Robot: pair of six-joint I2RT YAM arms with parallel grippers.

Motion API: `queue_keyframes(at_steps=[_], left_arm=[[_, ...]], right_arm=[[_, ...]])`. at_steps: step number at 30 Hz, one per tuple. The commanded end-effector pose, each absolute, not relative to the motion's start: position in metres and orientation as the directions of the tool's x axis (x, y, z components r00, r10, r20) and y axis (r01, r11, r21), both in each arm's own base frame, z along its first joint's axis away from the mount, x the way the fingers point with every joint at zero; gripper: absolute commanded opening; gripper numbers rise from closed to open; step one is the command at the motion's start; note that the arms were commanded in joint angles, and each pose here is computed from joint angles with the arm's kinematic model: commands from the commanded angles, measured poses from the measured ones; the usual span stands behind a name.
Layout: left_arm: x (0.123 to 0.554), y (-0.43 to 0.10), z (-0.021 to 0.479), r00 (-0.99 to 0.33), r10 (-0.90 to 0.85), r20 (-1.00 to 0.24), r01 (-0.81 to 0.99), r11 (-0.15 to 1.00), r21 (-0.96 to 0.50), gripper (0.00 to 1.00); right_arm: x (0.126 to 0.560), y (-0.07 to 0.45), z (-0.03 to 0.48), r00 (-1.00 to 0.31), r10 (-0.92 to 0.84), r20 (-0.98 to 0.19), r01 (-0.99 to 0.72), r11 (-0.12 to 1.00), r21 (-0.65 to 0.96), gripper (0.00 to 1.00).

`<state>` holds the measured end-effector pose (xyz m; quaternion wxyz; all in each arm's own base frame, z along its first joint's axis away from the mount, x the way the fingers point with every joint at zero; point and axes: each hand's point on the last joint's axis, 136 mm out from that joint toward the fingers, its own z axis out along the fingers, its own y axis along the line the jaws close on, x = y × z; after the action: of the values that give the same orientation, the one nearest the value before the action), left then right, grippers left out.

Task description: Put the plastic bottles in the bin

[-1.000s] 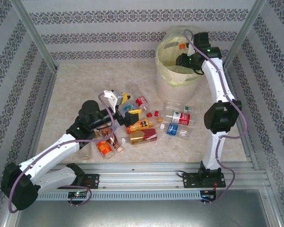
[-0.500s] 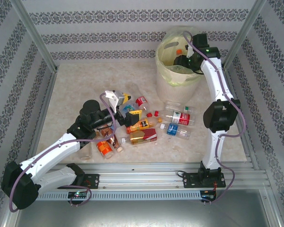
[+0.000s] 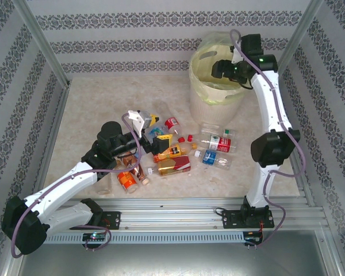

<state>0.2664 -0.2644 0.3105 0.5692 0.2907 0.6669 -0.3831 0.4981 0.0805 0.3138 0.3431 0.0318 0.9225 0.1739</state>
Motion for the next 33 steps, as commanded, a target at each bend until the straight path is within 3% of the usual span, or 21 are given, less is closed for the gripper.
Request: queue_keyframes(at_steps=[1,12,21,28,33], left_arm=[[0.263,-0.267,0.316,-0.157,-0.036,-0.987,0.839,0.523,-0.153,1.00],[0.263,-0.267,0.312,-0.175,0.004,-0.985,0.837,0.527,-0.146,1.00],[0.273,-0.264,0.306,-0.229,0.066,-0.971,0.798,0.584,-0.148,1.00],[0.279,-0.264,0.290,-0.374,0.125,-0.919,0.721,0.663,-0.203,1.00],[0.282,-0.235,0.268,-0.578,0.070,-0.813,0.517,0.802,-0.300,1.00]], right_arm=[[0.471,0.089,0.363,-0.696,0.186,-0.694,-0.117,0.924,0.365,0.81],[0.396,0.106,0.404,-0.577,0.182,-0.797,-0.229,0.900,0.371,0.83],[0.324,0.149,0.389,-0.543,0.106,-0.833,-0.428,0.818,0.383,0.88],[0.268,0.168,0.352,-0.570,0.076,-0.818,-0.506,0.752,0.422,0.89],[0.244,0.167,0.315,-0.628,0.075,-0.774,-0.490,0.734,0.469,0.90]])
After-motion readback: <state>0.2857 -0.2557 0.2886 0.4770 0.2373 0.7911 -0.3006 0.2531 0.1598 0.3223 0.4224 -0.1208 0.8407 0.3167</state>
